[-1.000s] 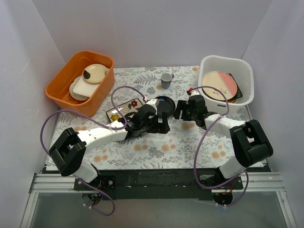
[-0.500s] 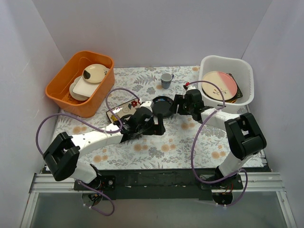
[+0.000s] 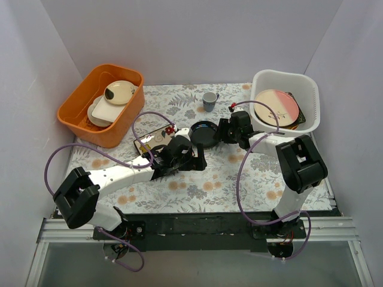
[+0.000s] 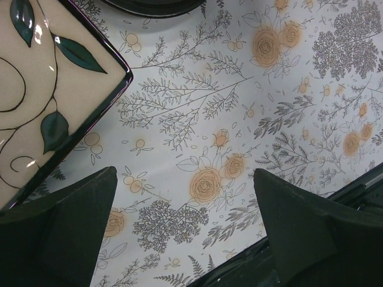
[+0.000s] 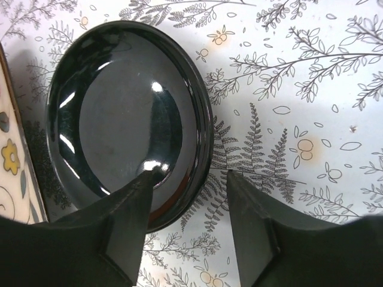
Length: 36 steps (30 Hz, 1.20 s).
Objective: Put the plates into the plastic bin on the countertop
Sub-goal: Pick up the plate at the center of the board.
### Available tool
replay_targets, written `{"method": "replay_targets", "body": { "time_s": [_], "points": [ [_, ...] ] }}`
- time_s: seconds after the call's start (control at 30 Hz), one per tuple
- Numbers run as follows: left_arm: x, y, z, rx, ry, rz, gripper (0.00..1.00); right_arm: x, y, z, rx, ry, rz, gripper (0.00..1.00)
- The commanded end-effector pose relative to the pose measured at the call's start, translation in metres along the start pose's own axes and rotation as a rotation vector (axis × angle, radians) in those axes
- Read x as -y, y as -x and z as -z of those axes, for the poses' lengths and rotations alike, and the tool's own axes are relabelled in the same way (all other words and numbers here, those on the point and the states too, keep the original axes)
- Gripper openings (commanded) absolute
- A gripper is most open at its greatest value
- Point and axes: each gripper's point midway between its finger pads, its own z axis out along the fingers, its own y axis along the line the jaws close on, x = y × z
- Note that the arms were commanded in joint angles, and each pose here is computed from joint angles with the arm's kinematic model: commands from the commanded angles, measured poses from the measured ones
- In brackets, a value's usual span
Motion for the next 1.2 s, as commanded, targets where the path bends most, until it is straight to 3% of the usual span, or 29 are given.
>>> {"method": "replay_targets", "body": {
  "time_s": [0.0, 0.27, 0.37, 0.6, 1.17],
  "points": [
    [0.002, 0.010, 0.006, 0.037, 0.001, -0.008, 0.98, -0.010, 0.016, -0.009, 0.035, 0.027, -0.002, 0.55],
    [0.009, 0.009, 0.001, 0.029, -0.030, -0.028, 0.98, -0.005, 0.011, -0.011, 0.021, 0.007, -0.007, 0.42],
    [0.011, 0.008, -0.002, 0.020, -0.038, -0.036, 0.98, -0.009, 0.013, -0.009, 0.027, 0.025, -0.005, 0.33],
    [0.013, 0.008, -0.005, 0.015, -0.046, -0.045, 0.98, -0.017, 0.015, -0.006, 0.040, 0.084, -0.022, 0.01],
    [0.015, 0.009, -0.006, 0.030, -0.062, -0.053, 0.98, -0.027, 0.044, 0.037, 0.136, 0.110, -0.014, 0.01]
  ]
}}
